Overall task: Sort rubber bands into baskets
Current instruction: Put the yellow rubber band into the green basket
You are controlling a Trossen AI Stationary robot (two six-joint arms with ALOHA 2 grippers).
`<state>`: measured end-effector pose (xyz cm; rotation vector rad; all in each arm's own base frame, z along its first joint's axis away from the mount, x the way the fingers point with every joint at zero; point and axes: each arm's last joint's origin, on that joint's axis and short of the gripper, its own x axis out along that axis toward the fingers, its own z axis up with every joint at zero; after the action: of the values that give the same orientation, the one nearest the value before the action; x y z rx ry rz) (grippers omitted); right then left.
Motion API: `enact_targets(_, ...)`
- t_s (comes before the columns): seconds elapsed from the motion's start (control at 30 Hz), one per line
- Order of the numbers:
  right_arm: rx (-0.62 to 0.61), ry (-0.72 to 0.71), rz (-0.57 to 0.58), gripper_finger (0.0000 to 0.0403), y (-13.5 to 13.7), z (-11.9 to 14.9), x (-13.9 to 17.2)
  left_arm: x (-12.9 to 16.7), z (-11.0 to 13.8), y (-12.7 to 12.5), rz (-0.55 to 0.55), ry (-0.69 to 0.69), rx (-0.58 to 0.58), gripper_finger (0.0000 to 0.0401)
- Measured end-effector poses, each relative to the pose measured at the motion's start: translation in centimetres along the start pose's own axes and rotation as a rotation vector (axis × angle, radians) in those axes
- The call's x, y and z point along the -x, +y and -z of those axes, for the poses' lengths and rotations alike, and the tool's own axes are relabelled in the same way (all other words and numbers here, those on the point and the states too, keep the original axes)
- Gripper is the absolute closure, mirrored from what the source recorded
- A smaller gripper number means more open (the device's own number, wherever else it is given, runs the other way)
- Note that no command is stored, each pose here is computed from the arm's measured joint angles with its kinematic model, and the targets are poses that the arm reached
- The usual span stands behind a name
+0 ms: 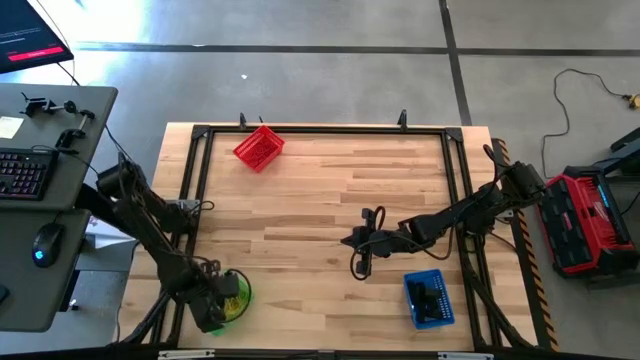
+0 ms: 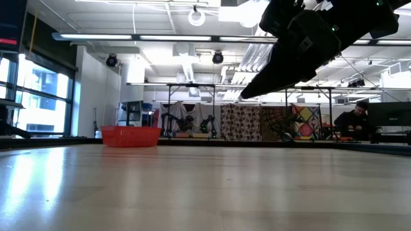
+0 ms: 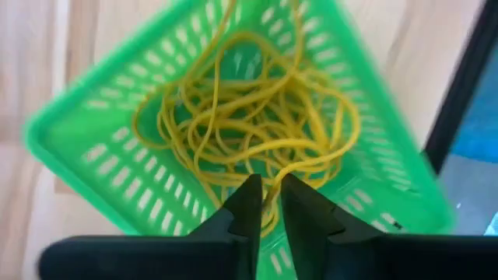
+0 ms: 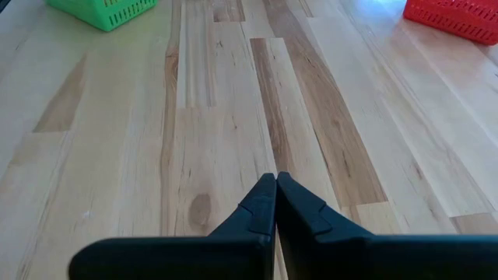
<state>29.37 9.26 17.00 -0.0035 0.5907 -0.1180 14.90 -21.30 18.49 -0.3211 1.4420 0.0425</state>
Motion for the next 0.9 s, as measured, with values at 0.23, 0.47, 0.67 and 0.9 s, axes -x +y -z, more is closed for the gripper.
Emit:
enact_targets(0.23,0.007,0.0,0.0,0.0403,0.0,0.0,0.0,2.6,-1.0,0.8,0.066,-0.117,-0.005,0.0396)
enact_targets(0.47,0.009,0.003,0.001,0.0403,0.0,0.0,0.0,2.5,-2.6,1.6,0.083,-0.072,-0.028,0.04)
enact_targets(0.67,0.01,0.005,0.001,0.0403,0.0,0.0,0.0,2.4,-2.5,1.5,0.104,-0.028,-0.019,0.04)
enact_targets(0.9,0.01,0.005,0.001,0.0403,0.0,0.1,0.0,2.4,-1.8,1.3,0.09,-0.02,-0.004,0.037)
